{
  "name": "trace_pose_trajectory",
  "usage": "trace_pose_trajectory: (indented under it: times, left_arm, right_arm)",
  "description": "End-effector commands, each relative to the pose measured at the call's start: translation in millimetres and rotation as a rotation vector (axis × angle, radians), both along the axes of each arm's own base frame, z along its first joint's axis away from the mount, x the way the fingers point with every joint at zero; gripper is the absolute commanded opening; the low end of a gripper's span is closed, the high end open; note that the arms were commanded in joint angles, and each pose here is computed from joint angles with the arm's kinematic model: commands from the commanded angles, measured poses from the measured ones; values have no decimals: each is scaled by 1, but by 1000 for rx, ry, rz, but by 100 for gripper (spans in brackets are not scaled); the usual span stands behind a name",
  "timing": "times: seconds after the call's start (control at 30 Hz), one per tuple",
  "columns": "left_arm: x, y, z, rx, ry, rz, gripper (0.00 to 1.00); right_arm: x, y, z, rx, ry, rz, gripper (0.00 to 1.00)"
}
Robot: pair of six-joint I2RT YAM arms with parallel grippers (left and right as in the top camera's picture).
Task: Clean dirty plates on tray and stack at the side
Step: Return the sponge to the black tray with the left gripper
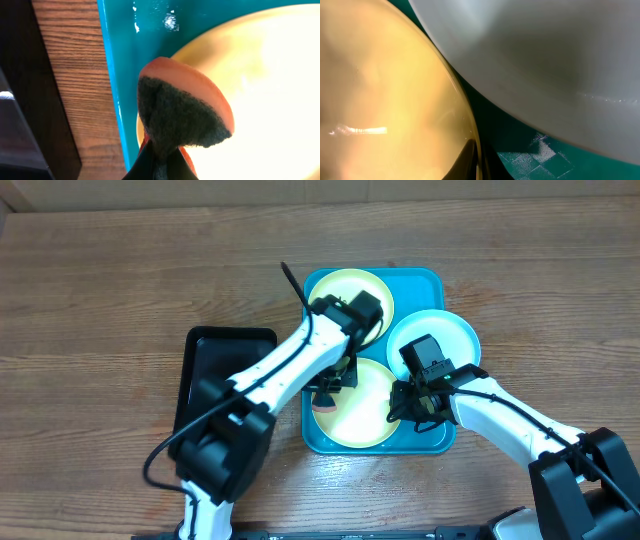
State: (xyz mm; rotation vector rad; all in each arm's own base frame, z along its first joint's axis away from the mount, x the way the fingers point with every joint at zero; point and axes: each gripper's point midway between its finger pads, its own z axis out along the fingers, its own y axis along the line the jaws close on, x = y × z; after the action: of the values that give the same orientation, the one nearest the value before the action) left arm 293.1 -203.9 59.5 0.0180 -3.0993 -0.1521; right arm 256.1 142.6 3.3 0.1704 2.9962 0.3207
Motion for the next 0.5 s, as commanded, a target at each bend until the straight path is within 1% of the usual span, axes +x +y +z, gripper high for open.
trace_pose_trajectory:
  times: [0.0, 0.1, 0.17, 0.23, 0.33, 0.47]
  left_arm:
    - [13, 4, 56, -158, -82, -6, 4]
    - [21, 35, 83, -173, -135, 41, 4]
    - [27, 68, 96, -126, -174, 94, 4]
    - [30, 105, 102, -45, -195, 161, 4]
    - [29, 144, 95, 31, -170, 236, 4]
    - [19, 168, 66, 55, -112, 297, 4]
  right_arm:
    - [-15, -23, -20, -114, 51, -1, 4]
    - [-15, -23, -20, -114, 51, -2, 4]
    - [-15, -23, -20, -116, 54, -1, 4]
    - [-15, -23, -20, -116, 54, -1, 4]
    - [-15, -23, -20, -116, 54, -1, 4]
    - [-15, -23, -20, -116, 54, -1, 4]
